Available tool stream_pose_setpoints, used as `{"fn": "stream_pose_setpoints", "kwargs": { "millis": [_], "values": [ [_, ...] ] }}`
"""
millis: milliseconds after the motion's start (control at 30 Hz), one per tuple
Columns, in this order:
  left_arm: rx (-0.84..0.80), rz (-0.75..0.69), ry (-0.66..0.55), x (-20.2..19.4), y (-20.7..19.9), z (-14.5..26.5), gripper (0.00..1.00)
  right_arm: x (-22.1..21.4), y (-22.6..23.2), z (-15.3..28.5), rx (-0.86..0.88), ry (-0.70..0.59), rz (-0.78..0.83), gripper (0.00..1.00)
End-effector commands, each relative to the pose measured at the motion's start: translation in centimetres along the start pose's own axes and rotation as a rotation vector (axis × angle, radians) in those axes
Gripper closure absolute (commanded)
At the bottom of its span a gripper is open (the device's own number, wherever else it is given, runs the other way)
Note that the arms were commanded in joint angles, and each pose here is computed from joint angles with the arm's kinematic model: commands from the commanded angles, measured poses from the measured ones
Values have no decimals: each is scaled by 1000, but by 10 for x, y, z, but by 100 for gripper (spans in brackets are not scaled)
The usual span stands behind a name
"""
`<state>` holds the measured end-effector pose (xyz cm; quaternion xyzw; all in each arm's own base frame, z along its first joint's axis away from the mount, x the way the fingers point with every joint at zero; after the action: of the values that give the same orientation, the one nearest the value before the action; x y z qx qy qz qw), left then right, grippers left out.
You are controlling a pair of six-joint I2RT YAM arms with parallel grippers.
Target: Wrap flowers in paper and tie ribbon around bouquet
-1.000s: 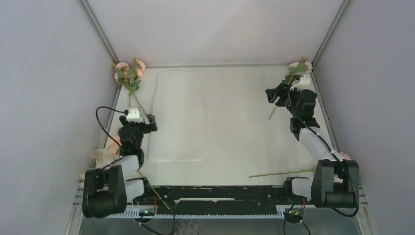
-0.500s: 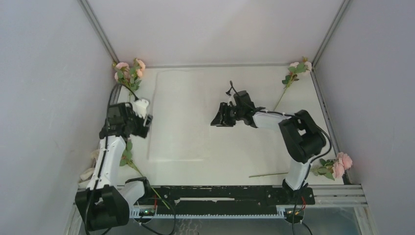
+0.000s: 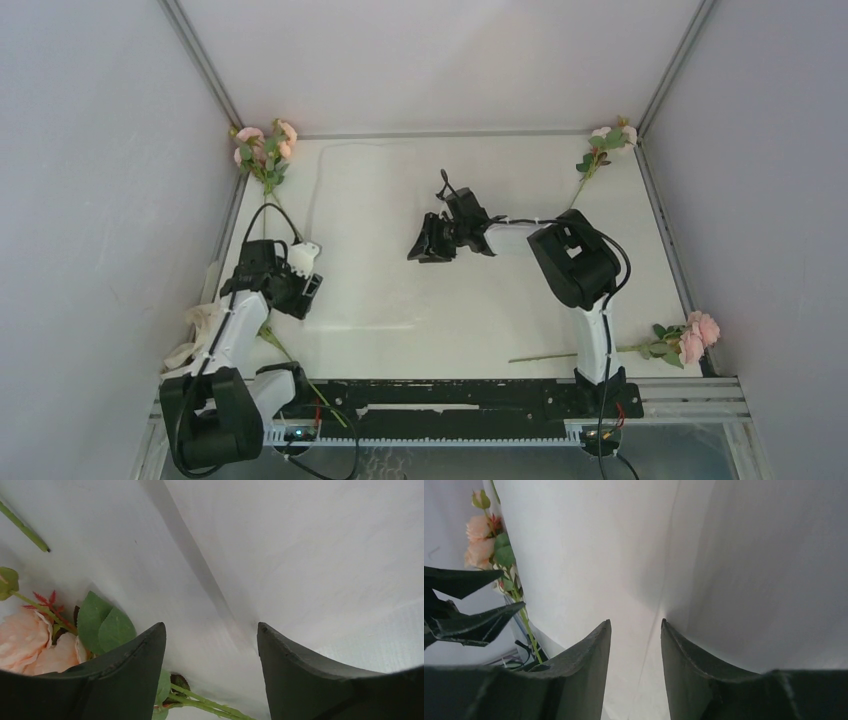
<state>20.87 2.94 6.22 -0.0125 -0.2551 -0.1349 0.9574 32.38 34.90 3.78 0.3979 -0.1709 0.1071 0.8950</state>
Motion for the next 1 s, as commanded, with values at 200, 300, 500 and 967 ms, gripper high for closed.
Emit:
{"fn": "stream_pose_setpoints", "kwargs": {
  "millis": [200, 300, 500, 967],
  "values": [
    [12, -82, -3, -2, 1, -8, 28, 13, 8, -18, 62, -13, -39, 47],
    [6, -103, -2, -2, -3, -9, 29, 15, 15, -22, 108, -10, -62, 46],
    [-31, -189, -44, 9, -18, -2, 28, 17, 37, -31, 212, 2, -88, 45],
    [-460, -934, -167, 24, -174, 9, 8, 15, 43, -40, 218, 8, -114, 44]
  ]
}}
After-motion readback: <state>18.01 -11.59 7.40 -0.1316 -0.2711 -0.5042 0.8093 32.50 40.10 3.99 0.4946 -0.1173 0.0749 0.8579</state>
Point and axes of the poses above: each gripper's point midway between its finger pads, its own z axis back along the fingers, its own y axis along the line the jaws close on, x = y × z, the point moved 2 cm from there along z, back along the fingers, and after that the axes turned 11 degrees about z, right-handed, at the moved point
